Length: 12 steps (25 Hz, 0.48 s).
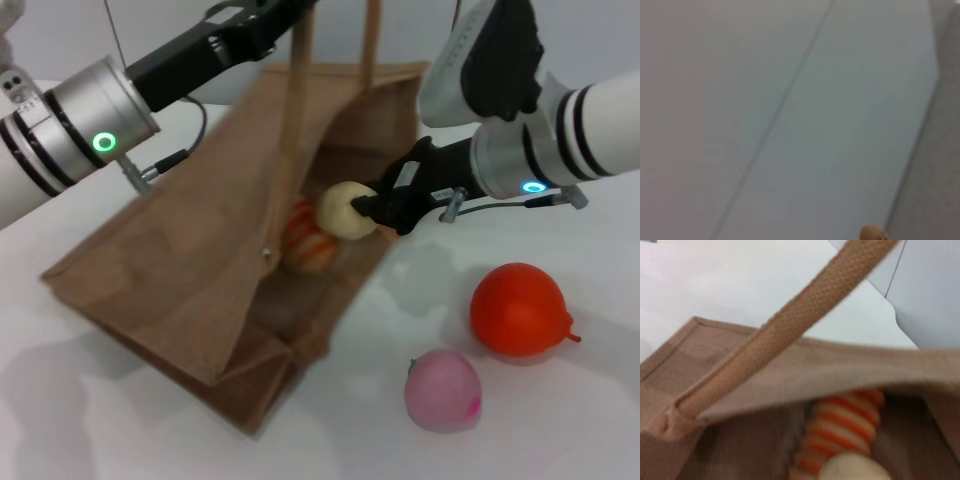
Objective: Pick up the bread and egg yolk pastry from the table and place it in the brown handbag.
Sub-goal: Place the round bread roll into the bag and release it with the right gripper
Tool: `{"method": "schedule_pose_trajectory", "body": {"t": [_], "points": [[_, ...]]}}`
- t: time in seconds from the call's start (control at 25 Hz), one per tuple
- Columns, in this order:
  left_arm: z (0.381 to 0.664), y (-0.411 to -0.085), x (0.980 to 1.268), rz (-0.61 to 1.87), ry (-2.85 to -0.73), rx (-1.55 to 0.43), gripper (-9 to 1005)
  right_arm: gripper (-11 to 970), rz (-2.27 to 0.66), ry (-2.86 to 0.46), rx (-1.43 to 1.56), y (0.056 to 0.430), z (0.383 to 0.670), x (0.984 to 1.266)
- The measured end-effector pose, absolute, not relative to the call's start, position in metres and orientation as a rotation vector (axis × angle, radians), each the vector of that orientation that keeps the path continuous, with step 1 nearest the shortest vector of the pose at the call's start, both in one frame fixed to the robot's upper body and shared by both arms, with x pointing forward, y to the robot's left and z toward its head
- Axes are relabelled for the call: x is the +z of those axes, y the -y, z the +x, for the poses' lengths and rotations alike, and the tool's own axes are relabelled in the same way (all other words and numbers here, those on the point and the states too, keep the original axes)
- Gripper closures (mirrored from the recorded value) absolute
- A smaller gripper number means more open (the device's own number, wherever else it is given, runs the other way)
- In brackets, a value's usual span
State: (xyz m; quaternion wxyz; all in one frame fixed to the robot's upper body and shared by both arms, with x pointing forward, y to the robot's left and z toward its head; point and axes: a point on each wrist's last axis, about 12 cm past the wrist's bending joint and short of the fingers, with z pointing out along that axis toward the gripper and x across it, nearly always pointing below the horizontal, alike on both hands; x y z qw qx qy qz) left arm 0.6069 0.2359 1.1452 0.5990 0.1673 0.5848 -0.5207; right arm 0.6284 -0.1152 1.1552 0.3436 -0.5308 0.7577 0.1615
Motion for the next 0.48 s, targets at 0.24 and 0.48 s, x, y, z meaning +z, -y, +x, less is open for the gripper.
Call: {"method": "schedule_pose_trajectory", "body": {"t": [0.24,0.48], "points": [[0.602,-0.229,1.152,0.439,-1.309,-1.282,862,791,-1.378,-1.950,0.373,0.108,0.629,1.148],[0.593,-0.239,1.156,0.425,-1.251,-1.325,862,796,-1.386,-1.929,0.291,0.102,0.630,1.131]]}}
